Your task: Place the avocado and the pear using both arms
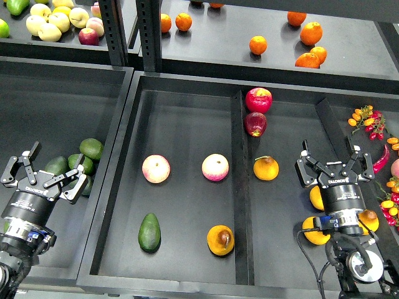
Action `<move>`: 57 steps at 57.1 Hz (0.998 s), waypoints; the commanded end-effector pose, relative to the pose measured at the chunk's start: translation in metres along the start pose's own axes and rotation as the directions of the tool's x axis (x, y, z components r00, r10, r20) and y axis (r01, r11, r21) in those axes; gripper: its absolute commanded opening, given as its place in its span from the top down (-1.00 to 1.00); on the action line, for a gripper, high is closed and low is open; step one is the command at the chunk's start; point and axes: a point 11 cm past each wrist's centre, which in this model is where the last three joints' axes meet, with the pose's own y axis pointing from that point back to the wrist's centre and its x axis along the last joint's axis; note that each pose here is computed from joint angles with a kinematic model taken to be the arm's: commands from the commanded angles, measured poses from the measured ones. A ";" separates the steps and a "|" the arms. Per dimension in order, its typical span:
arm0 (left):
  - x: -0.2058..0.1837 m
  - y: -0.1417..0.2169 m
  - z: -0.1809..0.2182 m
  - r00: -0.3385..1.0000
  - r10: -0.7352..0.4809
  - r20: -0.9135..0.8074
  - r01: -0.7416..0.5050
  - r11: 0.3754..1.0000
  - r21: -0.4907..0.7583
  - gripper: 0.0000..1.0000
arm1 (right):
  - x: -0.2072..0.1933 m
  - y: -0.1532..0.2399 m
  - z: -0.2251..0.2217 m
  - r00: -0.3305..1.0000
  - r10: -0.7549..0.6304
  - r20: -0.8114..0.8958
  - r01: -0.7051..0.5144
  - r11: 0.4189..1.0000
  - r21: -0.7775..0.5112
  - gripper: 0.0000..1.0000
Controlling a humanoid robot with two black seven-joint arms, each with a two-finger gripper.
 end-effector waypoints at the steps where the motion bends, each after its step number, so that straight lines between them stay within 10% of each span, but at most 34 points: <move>1: 0.000 0.000 -0.001 1.000 0.000 -0.001 0.000 1.000 0.006 -0.99 | -0.003 -0.005 -0.001 1.000 -0.010 -0.001 0.010 1.000 0.004 -0.99; 39: -0.011 -0.013 -0.068 0.999 -0.041 -0.009 0.041 0.924 0.381 -0.99 | -0.027 -0.106 -0.023 1.000 -0.015 0.016 0.014 0.998 0.054 -0.99; 57: -0.039 -0.038 0.002 0.904 -0.139 0.405 -0.149 0.785 0.602 -0.99 | -0.032 -0.112 -0.023 1.000 -0.022 0.017 0.022 0.998 0.054 -0.99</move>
